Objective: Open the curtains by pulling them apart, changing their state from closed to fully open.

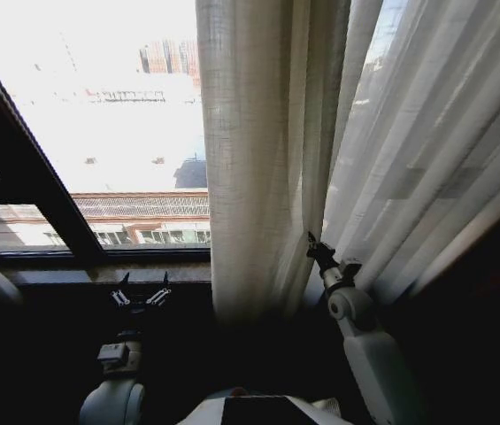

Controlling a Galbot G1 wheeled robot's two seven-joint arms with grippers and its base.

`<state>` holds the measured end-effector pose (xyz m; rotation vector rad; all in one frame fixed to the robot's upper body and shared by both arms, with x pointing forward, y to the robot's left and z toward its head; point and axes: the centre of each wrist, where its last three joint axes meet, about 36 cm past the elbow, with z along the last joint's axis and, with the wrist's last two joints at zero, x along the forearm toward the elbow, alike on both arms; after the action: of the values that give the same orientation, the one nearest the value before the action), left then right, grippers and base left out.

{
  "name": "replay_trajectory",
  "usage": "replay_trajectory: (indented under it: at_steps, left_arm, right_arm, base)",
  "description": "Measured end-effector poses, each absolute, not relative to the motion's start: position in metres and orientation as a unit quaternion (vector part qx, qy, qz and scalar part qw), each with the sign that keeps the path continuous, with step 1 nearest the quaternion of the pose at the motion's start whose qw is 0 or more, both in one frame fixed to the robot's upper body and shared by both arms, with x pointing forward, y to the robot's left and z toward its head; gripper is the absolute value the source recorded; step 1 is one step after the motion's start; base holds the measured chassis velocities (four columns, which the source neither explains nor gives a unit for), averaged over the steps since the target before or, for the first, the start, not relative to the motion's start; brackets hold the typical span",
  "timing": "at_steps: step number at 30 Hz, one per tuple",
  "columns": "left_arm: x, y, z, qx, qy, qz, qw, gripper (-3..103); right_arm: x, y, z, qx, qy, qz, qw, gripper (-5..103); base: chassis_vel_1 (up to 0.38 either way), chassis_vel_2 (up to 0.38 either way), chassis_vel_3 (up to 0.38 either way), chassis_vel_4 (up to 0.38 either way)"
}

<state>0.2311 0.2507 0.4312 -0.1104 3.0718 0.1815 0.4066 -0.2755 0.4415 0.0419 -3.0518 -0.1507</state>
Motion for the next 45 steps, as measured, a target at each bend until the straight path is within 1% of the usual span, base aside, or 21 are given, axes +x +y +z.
replay_trajectory:
  at_steps: [21,23,26,33,45]
  left_arm:
    - [0.231,0.25,0.433,-0.036,0.997,0.059,0.033,100]
    - [0.23,0.249,0.432,-0.036,0.997,0.06,0.033,100]
    - [0.23,0.25,0.432,-0.036,0.997,0.06,0.033,100]
    - [0.23,0.249,0.431,-0.035,0.997,0.06,0.032,100]
    - [0.23,0.248,0.429,-0.035,0.997,0.06,0.03,100]
  right_arm:
    - [0.405,-0.273,0.441,0.016,-0.998,-0.052,0.042,0]
    - [0.406,-0.273,0.439,0.015,-0.998,-0.046,0.035,0]
    - [0.407,-0.275,0.432,0.013,-1.0,-0.011,0.024,0]
    - [0.407,-0.274,0.428,0.008,-1.0,-0.006,0.025,0]
    - [0.411,-0.281,0.425,-0.004,-1.0,-0.006,0.029,0]
  base:
    - [-0.36,-0.359,0.346,0.354]
    - [-0.362,-0.335,0.37,0.357]
    - [-0.331,-0.305,0.326,0.313]
    - [-0.117,-0.161,0.141,0.111]
    - [0.018,0.019,-0.014,-0.019]
